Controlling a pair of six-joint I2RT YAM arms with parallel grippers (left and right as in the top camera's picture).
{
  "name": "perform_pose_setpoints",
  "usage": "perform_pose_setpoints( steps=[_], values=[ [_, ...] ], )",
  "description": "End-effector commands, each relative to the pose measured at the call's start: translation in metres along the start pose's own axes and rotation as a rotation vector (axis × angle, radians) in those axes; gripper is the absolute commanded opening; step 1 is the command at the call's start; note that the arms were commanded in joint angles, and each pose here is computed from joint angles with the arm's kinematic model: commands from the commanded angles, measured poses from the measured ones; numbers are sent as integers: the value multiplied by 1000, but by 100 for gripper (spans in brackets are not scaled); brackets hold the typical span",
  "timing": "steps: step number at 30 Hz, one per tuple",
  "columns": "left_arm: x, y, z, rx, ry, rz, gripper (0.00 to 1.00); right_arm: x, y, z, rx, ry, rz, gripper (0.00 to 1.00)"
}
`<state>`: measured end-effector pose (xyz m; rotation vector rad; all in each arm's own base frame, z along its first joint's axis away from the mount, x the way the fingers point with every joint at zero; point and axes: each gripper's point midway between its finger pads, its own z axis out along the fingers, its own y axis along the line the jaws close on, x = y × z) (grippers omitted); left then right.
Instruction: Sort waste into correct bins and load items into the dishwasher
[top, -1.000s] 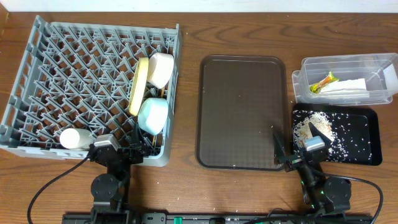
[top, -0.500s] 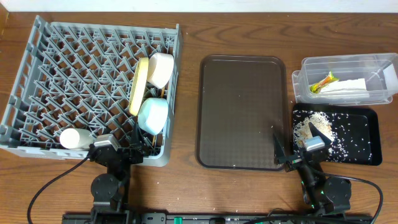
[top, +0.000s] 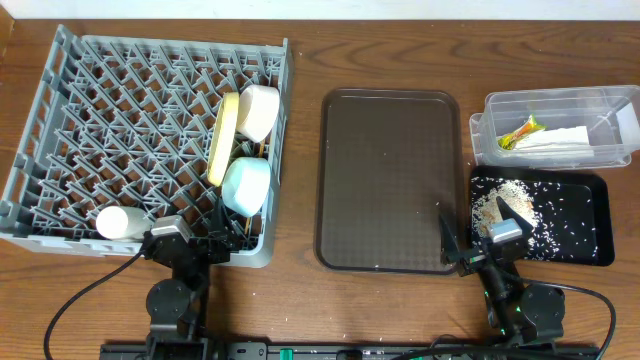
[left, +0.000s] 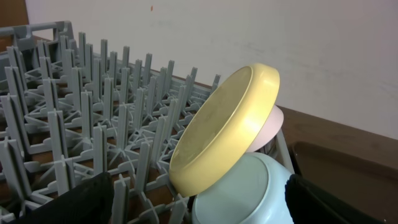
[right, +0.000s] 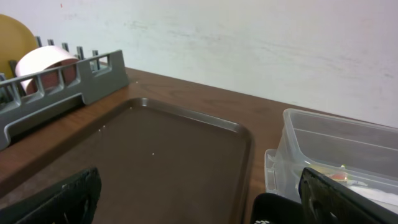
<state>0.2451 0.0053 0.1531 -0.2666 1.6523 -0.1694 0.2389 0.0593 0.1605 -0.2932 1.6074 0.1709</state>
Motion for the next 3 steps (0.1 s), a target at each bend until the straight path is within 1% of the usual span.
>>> perform_pose_setpoints(
  steps=[1,3],
  values=[
    [17,8,1,-34,55,-4,89,0,3,0,-10,-1,-9,99],
    [17,8,1,-34,55,-4,89,0,3,0,-10,-1,-9,99]
  ],
)
